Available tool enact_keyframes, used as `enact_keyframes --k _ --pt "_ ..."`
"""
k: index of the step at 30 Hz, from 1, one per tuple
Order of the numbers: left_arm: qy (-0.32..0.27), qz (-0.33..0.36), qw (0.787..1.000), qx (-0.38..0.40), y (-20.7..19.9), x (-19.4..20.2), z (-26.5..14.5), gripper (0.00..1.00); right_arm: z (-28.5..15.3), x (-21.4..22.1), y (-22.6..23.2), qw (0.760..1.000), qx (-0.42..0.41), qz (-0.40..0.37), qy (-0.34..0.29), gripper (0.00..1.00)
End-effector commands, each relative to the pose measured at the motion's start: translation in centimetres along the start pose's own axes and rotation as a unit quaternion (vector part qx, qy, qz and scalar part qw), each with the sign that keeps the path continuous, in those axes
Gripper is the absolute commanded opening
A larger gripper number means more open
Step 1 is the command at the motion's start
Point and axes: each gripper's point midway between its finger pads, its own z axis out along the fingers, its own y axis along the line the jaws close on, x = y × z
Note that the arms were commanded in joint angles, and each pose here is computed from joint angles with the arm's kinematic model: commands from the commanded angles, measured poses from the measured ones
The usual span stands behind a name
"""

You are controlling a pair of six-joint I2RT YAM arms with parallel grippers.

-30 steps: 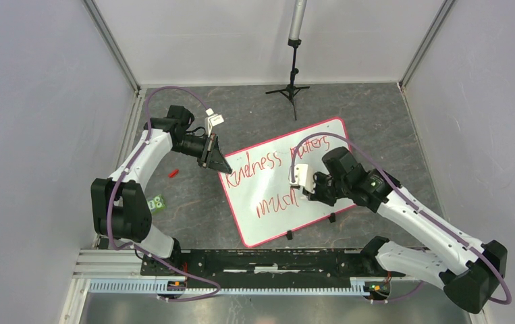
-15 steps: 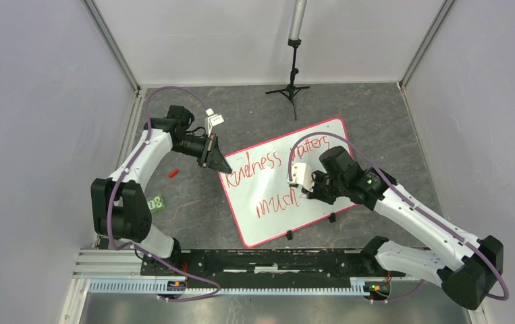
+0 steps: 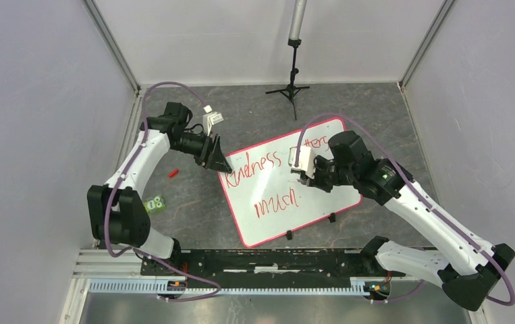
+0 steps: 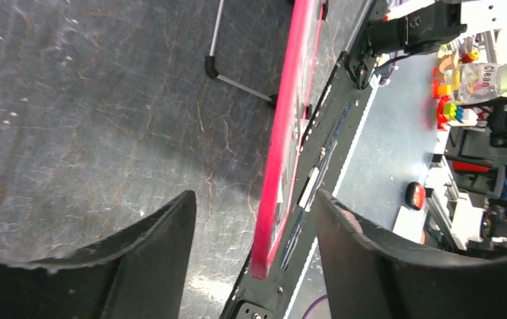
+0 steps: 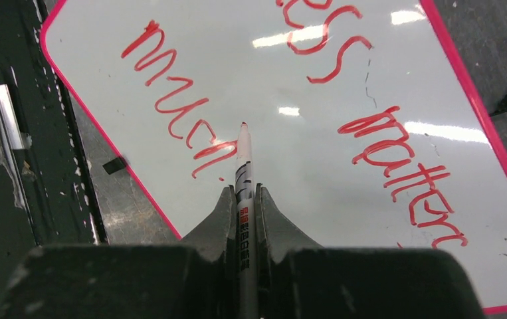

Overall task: Write a sentence on the whiteboard
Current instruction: Pick up the pen cap from the center of the board.

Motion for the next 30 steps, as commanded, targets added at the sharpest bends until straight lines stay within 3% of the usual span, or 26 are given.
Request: enact_keyframes --k 1,4,7,10,13,19,30 --pt "-0.063 0.081 0.994 -0.046 -1.6 -4.2 -3.6 0.77 -1.0 -4.3 -1.0 0.997 0.011 0.009 -0.073 0.00" --pt "-0.111 0.097 0.985 -0.087 -1.5 -6.1 -7.1 0.87 -1.1 -5.2 -1.4 0.996 0.018 0.017 -0.090 0.00" --pt "-0.148 0.090 0.973 -0.155 0.8 -6.3 -11.6 0.91 -1.2 -5.8 -2.1 0.994 0.031 0.022 -0.098 0.00" --pt "-0.142 0.065 0.963 -0.218 4.7 -4.1 -14.9 0.90 -1.4 -6.7 -2.9 0.993 0.039 0.030 -0.105 0.00" --pt "-0.098 0.051 0.955 -0.276 9.1 -0.6 -16.7 0.86 -1.5 -7.0 -3.4 0.992 0.034 0.038 -0.113 0.00" --pt "0.009 0.048 0.939 -0.341 16.3 4.8 -16.7 0.76 -1.4 -7.2 -4.3 0.990 0.020 0.057 -0.126 0.00" --pt "0.061 0.094 0.945 -0.306 22.7 8.5 -13.4 0.67 -1.4 -7.2 -4.8 0.988 0.004 0.077 -0.132 0.00"
